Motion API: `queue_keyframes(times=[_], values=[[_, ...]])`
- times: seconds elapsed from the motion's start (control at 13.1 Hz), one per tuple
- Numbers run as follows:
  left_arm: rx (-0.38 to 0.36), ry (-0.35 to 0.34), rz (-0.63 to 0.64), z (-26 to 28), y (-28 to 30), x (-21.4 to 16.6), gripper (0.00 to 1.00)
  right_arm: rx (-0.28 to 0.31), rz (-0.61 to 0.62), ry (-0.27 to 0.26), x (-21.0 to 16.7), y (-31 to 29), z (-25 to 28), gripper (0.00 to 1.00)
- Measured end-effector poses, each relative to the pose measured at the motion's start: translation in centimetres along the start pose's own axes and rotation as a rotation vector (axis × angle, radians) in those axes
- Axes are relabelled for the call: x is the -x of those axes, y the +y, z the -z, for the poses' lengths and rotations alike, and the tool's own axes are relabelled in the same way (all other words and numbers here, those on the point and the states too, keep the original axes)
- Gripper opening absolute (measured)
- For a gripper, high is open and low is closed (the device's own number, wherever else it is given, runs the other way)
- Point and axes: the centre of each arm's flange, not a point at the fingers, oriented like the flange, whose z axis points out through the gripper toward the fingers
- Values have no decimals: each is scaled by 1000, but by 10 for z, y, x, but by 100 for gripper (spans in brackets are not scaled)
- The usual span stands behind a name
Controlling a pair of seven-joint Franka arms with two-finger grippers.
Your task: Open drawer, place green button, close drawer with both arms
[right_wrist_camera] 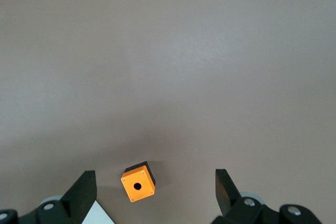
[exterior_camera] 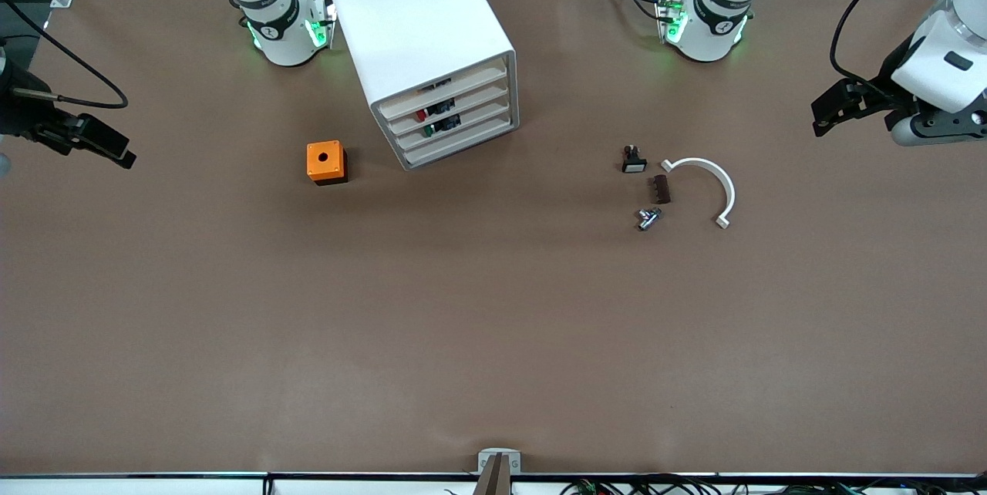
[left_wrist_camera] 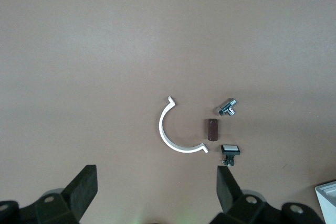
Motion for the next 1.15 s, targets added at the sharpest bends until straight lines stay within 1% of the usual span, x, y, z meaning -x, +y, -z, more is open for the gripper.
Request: queue_keyframes(times=[0.61,1.15], values=[[7,17,4,4,-2,-7,100,0,0,0,0,0,0,100],[8,7,4,-1,-3,-11,100,0,-3,-1,0,2,0,100]])
